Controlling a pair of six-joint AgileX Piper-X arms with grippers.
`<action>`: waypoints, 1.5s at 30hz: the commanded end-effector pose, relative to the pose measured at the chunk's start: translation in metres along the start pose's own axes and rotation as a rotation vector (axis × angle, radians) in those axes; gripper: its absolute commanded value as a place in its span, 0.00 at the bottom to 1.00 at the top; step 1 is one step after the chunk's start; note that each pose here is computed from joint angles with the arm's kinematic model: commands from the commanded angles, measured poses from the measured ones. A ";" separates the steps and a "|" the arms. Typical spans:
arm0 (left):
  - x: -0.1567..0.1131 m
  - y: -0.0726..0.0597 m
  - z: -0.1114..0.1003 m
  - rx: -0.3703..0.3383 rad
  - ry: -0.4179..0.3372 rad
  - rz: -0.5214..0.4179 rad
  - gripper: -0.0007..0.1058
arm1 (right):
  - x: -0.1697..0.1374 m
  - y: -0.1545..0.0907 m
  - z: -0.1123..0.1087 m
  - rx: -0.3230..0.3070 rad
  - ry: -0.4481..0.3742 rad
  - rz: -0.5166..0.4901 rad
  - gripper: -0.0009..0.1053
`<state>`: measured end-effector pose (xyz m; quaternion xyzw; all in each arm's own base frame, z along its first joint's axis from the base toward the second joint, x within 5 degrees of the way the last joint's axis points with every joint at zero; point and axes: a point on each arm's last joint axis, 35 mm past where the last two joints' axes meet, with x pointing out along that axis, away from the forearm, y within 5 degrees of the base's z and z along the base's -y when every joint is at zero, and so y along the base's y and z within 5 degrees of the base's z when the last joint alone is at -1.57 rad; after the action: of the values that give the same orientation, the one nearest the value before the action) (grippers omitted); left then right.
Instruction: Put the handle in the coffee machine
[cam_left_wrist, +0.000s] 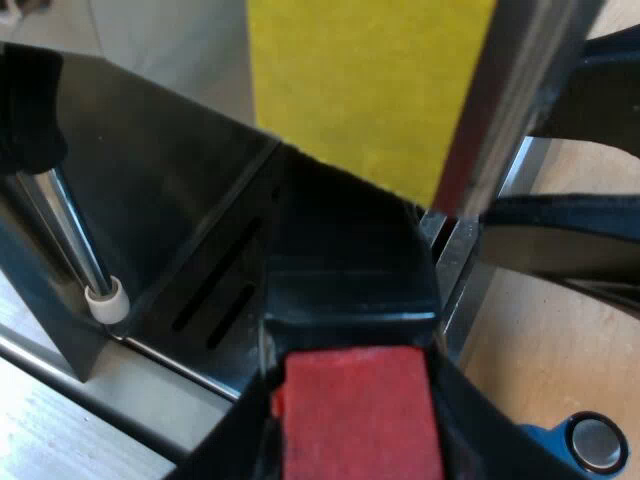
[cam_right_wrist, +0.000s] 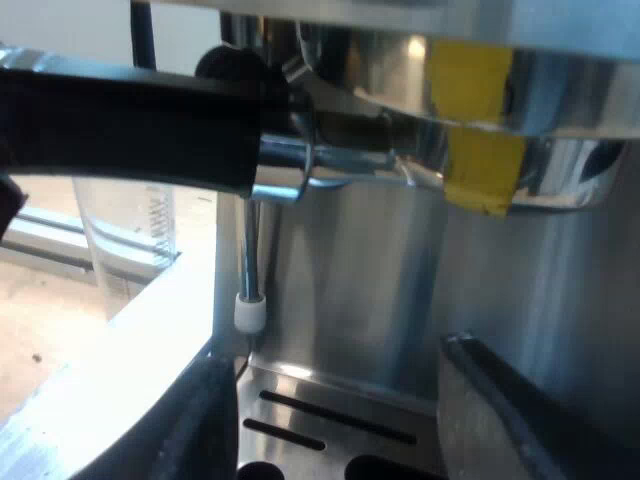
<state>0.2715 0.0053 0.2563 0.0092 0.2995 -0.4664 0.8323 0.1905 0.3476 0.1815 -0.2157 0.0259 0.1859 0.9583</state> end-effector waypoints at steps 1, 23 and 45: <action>-0.009 -0.009 0.022 0.116 -0.191 -0.156 0.01 | 0.003 -0.003 0.002 -0.004 -0.018 -0.008 0.41; -0.009 -0.009 0.022 0.110 -0.188 -0.158 0.01 | 0.035 -0.025 -0.019 0.151 -0.058 -0.103 0.25; -0.009 -0.009 0.021 0.106 -0.186 -0.159 0.01 | 0.062 -0.019 -0.008 0.206 -0.144 -0.243 0.25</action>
<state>0.2714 0.0052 0.2564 0.0091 0.2979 -0.4681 0.8319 0.2526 0.3506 0.1627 -0.1227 -0.0336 0.0917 0.9876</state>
